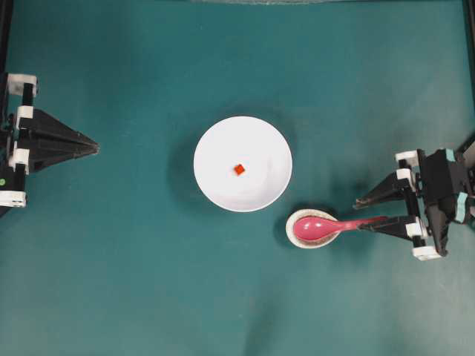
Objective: Grip the spoon and scoop the red block from the bowl with right arm.
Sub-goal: 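Close the right gripper on the pink spoon handle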
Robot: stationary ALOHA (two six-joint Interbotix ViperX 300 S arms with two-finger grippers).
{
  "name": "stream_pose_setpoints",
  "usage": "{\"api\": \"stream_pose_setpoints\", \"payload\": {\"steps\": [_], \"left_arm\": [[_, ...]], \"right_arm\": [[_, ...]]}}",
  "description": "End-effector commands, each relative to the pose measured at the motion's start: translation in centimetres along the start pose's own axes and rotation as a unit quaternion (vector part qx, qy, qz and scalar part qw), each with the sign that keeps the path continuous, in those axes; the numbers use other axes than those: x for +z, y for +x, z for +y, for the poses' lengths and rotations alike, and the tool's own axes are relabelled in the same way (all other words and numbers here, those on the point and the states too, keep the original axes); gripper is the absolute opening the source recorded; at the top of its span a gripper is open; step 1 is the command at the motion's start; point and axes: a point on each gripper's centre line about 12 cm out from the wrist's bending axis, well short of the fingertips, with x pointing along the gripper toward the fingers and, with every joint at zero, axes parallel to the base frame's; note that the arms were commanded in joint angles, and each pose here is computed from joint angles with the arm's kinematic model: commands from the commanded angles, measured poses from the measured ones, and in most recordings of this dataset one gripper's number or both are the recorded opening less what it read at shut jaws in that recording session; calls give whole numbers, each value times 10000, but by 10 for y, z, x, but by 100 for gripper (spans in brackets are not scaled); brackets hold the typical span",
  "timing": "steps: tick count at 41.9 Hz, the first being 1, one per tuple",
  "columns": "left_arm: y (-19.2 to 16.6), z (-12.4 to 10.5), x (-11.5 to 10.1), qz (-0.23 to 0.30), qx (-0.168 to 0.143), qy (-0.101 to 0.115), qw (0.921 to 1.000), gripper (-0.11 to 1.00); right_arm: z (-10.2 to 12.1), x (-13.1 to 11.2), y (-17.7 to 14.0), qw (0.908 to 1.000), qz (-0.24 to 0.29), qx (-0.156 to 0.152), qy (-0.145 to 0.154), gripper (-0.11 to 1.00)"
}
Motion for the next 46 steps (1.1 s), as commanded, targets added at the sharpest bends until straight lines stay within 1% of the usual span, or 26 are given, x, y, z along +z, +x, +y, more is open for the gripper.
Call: {"api": "stream_pose_setpoints", "payload": {"steps": [1, 12, 18, 25, 33, 46], "left_arm": [[1, 1, 7, -38, 16, 11, 10000, 1], [1, 1, 5, 46, 16, 11, 10000, 1], [1, 1, 5, 46, 16, 11, 10000, 1], [1, 1, 5, 46, 16, 11, 10000, 1], [1, 1, 4, 61, 16, 11, 10000, 1], [1, 1, 2, 131, 16, 10, 9999, 1]], "right_arm": [[2, -1, 1, 10000, -21, 41, -42, 50], [3, -9, 1, 9998, 79, 65, -144, 50], [6, -13, 4, 9996, 192, 99, -204, 50], [7, -19, 11, 9991, 341, 60, -261, 50], [8, -18, 17, 9991, 279, 37, -301, 50], [8, -18, 17, 9991, 293, 28, -299, 50]]}}
